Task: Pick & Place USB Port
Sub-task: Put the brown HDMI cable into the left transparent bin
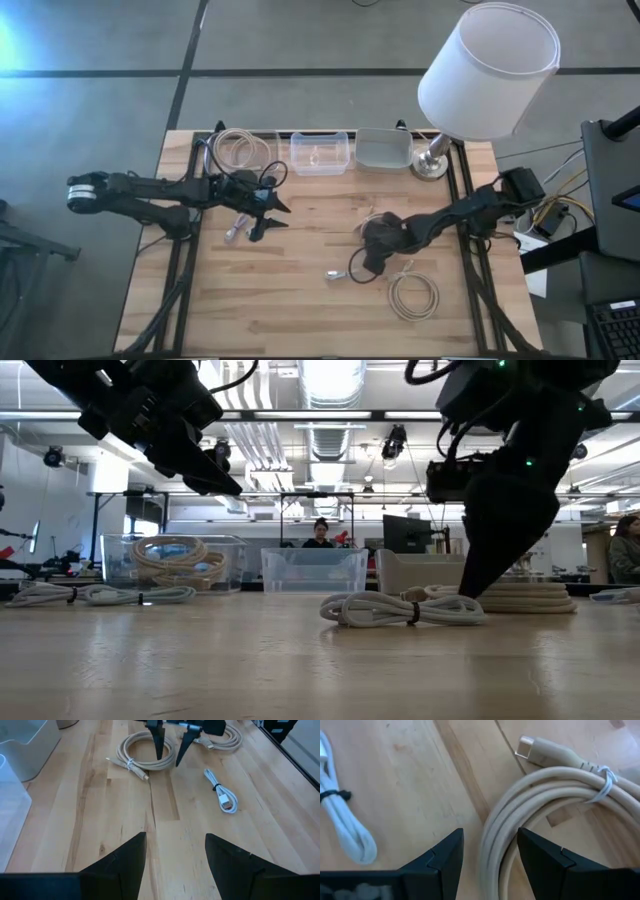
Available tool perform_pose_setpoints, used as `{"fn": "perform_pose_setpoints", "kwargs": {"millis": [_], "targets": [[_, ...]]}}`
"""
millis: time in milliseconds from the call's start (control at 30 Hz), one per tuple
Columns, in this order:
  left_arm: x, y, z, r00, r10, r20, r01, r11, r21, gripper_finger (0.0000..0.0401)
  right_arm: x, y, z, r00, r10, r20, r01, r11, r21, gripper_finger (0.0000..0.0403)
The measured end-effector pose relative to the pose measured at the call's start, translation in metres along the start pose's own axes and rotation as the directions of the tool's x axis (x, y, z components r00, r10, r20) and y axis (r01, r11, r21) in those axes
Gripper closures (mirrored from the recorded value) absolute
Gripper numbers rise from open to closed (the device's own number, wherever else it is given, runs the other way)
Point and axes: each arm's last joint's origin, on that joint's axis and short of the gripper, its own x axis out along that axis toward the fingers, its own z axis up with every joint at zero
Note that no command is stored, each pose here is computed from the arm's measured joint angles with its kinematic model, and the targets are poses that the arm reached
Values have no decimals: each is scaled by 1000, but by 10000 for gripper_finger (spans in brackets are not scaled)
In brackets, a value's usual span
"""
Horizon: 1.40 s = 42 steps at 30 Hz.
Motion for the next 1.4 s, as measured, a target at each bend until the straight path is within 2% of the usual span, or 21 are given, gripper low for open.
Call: {"fn": "perform_pose_setpoints", "kwargs": {"millis": [267,667,800,900,1033,1200,1267,1400], "targets": [[0,0,0,1000,0,1,0,1000,0,195,9,5,4,1000,-29,5,29,999,-18,238],[0,0,0,1000,0,1,0,1000,-1,195,4,5,9,999,-30,29,31,999,-33,384],[0,0,0,1000,0,0,0,1000,0,195,-1,10,18,998,-16,56,17,1000,-13,385],[0,0,-1,1000,0,-3,0,1000,-1,195,-9,18,33,991,-26,135,30,999,-26,385],[0,0,-2,1000,-1,-4,1,1000,-3,195,-25,28,59,951,-100,293,116,992,-38,386],[0,0,-2,1000,-1,-4,1,1000,-3,195,-49,31,97,847,-239,474,283,959,-22,385],[0,0,-2,1000,-1,-4,1,1000,-3,195,-59,28,114,811,-276,516,336,942,-24,384],[0,0,-2,1000,-1,-4,1,1000,-2,195,-73,15,147,769,-299,564,389,920,-43,384]]}}
